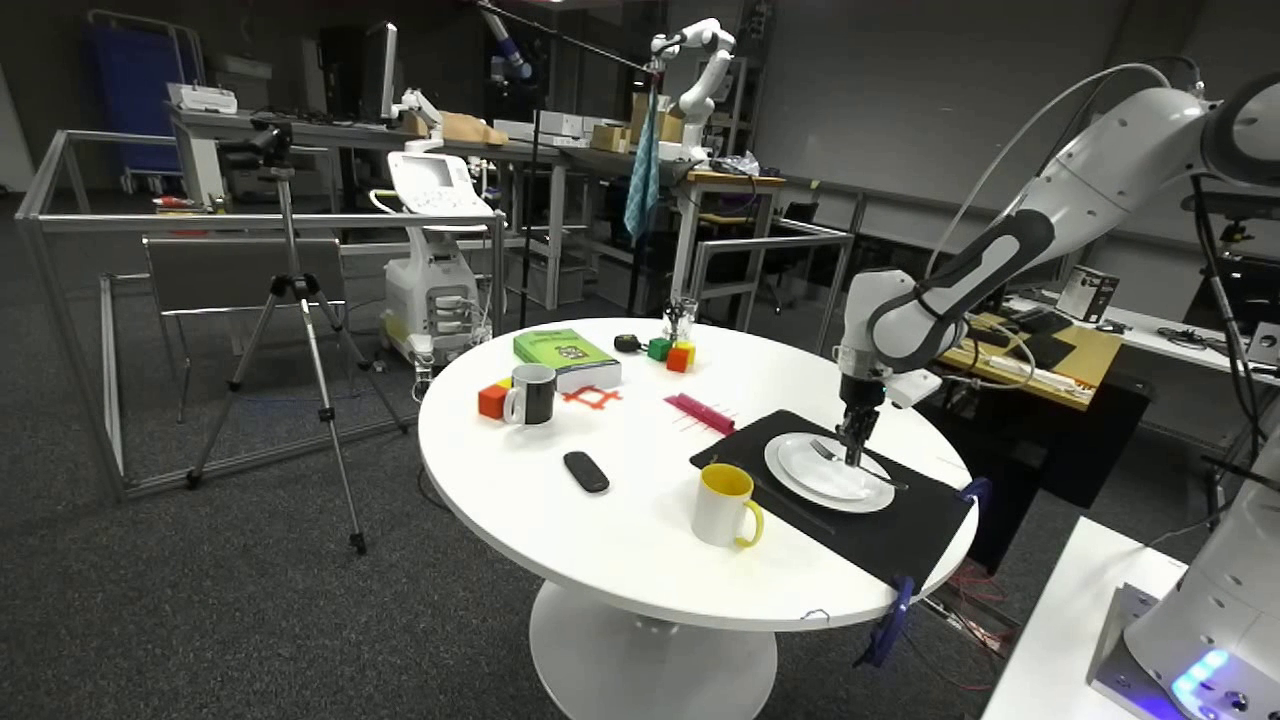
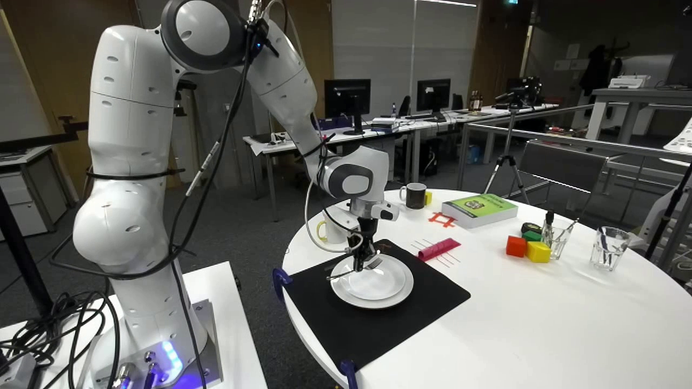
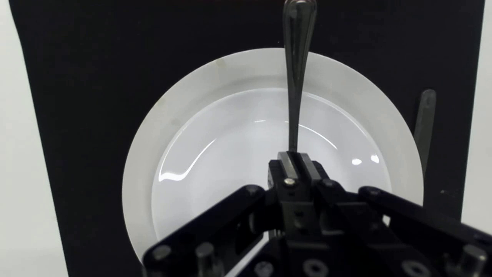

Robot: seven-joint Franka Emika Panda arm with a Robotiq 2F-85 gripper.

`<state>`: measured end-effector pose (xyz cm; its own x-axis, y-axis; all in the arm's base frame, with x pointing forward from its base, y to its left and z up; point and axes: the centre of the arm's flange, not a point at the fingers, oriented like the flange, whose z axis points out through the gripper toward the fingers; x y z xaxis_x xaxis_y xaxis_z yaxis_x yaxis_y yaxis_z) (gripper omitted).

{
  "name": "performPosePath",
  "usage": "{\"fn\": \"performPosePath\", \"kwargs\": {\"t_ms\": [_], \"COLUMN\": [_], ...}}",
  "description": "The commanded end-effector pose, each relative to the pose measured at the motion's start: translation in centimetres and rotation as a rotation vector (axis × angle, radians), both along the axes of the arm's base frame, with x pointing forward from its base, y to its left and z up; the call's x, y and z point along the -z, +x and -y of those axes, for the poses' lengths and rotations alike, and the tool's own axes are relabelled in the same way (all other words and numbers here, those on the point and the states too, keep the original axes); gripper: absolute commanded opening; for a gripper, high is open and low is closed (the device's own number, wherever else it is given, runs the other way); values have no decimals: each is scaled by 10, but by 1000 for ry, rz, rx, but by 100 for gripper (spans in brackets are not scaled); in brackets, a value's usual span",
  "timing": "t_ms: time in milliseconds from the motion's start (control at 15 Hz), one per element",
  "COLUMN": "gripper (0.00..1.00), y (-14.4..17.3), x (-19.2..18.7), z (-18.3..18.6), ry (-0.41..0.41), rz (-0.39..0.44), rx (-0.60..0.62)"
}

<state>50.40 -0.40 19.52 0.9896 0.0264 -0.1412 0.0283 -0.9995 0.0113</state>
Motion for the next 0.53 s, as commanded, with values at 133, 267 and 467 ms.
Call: {"fn": "performPosePath", "kwargs": {"t_ms": [133,267,467], "gripper": [6,6,2], "y": [-1,-1,-1], "x": [2,2,6], "z": [0,0,-3], "ry": [-1,-1,-2], "rz": [-4,-4,5], "rx": [-1,-1,-6]}}
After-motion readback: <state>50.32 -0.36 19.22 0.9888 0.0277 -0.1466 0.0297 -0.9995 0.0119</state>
